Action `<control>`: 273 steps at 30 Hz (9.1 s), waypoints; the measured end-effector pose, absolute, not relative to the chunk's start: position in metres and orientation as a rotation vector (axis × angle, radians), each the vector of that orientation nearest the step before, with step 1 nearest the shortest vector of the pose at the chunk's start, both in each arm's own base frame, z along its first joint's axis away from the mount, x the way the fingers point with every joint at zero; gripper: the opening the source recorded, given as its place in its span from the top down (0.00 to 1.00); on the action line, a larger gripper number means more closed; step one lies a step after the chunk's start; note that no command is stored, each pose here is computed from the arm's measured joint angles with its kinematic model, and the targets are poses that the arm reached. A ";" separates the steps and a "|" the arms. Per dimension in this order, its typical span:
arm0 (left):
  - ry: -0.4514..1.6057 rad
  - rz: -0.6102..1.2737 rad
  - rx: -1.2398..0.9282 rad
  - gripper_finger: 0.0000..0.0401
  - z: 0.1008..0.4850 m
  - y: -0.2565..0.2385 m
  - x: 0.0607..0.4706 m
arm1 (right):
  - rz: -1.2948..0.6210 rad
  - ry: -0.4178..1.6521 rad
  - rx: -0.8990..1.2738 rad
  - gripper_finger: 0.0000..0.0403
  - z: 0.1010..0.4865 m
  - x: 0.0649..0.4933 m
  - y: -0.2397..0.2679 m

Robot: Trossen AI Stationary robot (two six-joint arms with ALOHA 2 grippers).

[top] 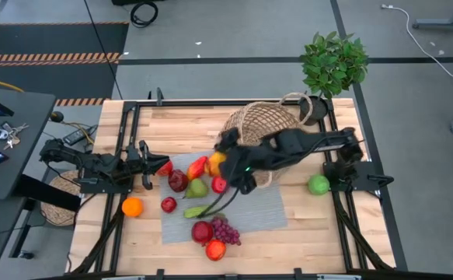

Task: Build produce basket
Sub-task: Put the yellow apple into the brown basket, then put the pomegranate into the brown basket

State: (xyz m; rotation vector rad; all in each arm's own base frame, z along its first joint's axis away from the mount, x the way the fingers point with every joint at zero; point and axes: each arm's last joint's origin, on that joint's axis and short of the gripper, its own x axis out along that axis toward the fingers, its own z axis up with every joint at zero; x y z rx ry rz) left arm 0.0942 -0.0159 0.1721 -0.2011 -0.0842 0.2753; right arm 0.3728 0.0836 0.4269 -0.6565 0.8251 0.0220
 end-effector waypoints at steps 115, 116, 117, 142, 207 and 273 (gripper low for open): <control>-0.084 0.275 -0.201 0.88 0.172 -0.016 0.094 | -0.420 1.143 -0.508 0.09 0.420 0.279 0.003; -0.084 0.275 -0.201 0.88 0.172 -0.016 0.094 | -0.419 1.112 -0.499 0.09 0.424 0.276 0.004; -0.084 0.275 -0.201 0.88 0.172 -0.016 0.094 | -0.418 1.081 -0.493 0.09 0.428 0.273 0.005; -0.084 0.275 -0.201 0.88 0.172 -0.016 0.094 | -0.384 0.602 -0.305 0.09 0.373 0.215 0.005; -0.084 0.275 -0.201 0.88 0.172 -0.016 0.094 | -0.255 0.108 0.327 0.09 0.340 0.187 -0.016; -0.084 0.275 -0.201 0.88 0.172 -0.016 0.094 | -0.444 1.161 0.330 0.01 0.230 0.298 -0.075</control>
